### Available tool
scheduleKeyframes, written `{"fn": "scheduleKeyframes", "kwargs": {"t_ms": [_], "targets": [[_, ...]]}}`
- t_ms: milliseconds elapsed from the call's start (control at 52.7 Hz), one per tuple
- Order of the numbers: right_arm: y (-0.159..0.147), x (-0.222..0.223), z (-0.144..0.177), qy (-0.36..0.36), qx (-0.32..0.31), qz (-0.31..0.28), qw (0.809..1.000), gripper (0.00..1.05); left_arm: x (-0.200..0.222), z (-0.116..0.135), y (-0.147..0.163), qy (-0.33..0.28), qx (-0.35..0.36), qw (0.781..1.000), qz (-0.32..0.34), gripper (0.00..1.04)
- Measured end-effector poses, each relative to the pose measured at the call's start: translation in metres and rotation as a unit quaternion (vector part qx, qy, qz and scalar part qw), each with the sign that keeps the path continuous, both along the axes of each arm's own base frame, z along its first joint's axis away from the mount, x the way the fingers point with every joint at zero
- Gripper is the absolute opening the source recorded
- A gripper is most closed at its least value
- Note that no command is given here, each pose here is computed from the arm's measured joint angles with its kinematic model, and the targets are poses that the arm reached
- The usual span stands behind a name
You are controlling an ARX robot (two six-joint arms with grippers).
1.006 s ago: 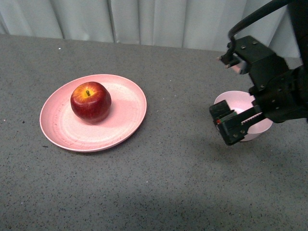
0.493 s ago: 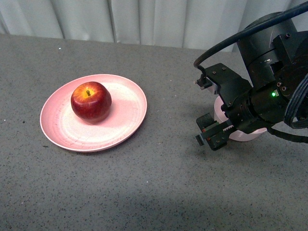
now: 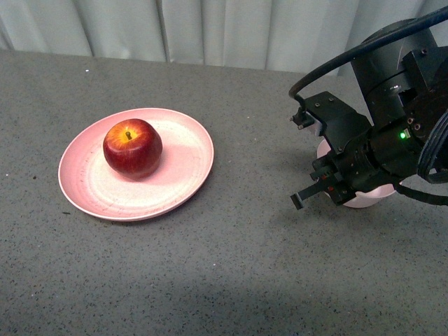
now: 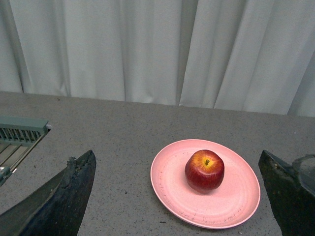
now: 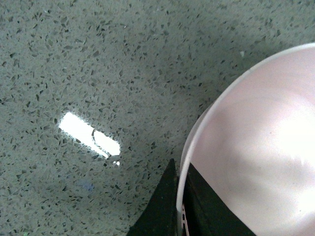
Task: Move apple from plate to bowl
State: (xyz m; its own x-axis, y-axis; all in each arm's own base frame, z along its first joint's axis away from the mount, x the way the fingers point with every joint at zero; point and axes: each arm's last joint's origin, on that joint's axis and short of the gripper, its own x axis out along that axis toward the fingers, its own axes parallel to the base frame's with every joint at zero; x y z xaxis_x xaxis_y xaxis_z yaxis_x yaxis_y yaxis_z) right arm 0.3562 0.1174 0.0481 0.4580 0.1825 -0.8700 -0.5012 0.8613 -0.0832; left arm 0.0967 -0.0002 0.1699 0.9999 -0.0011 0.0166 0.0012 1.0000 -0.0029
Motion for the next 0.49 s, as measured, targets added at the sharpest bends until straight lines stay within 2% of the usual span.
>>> {"fn": "scheduleKeyframes", "kwargs": {"t_ms": [285, 493], "targets": [[0.003, 0.002, 0.017, -0.013, 0.014, 0.017, 1.000, 0.01, 0.000, 0.000, 0.000, 0.000, 0.000, 1.000, 0.000, 0.98], [0.046, -0.002, 0.045, -0.029, 0.052, 0.086, 0.995, 0.01, 0.000, 0.000, 0.000, 0.000, 0.000, 1.000, 0.000, 0.98]]}}
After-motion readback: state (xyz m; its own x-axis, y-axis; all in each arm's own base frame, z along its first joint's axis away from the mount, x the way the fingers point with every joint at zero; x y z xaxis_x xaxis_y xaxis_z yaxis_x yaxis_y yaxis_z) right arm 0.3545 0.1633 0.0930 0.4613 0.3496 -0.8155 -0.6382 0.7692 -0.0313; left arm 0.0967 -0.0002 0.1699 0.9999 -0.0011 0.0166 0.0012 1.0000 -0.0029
